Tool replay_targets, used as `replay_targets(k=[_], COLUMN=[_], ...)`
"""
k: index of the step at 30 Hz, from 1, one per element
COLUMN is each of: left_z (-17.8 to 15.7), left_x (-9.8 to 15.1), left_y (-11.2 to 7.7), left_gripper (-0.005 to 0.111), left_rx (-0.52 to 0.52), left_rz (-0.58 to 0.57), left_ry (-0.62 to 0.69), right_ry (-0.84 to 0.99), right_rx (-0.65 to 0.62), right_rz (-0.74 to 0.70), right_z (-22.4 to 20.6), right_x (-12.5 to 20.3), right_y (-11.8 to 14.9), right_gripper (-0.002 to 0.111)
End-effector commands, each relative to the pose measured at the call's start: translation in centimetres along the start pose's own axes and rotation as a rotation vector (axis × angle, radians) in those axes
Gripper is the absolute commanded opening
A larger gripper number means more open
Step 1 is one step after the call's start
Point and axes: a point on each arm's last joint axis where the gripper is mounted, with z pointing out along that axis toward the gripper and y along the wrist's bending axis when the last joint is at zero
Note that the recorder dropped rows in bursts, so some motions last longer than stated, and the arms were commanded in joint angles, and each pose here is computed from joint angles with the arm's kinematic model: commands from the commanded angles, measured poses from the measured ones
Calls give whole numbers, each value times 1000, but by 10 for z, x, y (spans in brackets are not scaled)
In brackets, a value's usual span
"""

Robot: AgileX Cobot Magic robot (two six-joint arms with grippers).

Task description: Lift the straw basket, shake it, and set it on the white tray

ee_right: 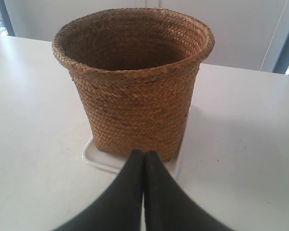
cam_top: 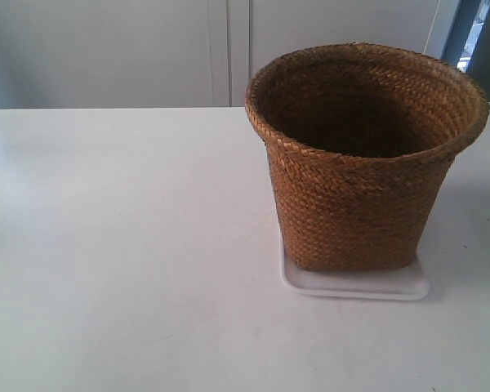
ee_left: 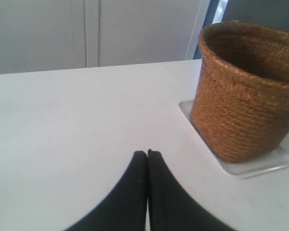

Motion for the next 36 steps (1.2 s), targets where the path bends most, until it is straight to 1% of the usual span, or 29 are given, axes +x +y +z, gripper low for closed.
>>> replay_targets(k=[1,2,4,7,10,13,19,24,25,27,29,36], left_z=[7,8,10,12,13,15,19,22,23,22,22,21], left_x=[24,29,47,65,72,80,102,120,122,120,122,122], left_y=[14,17,21,23,24,26,33,38,39,39,38,38], left_gripper=[0,0,0,0,0,0,0,0,0,0,0,0], left_rx=[-106,-125,-141,-141,-142,-152,-190,-211,-216,-220,-211,-210], left_rz=[101,120,143,126,115,138,127,123,116,104,90,93], left_ry=[-104,-118,-97,-70,-65,-71,-152,-172,-181,-216,-194,-203], right_ry=[-5,-5,-5,-5,-5,-5,-7,-7,-7,-7,-7,-7], right_rx=[-1,-1,-1,-1,-1,-1,0,0,0,0,0,0], right_rz=[-4,-4,-4,-4,-4,-4,-4,-4,-4,-4,-4,-4], right_z=[0,0,0,0,0,0,0,0,0,0,0,0], right_x=[1,1,1,1,1,1,1,1,1,1,1,1], right_y=[0,0,0,0,0,0,0,0,0,0,0,0], right_gripper=[0,0,0,0,0,0,0,0,0,0,0,0])
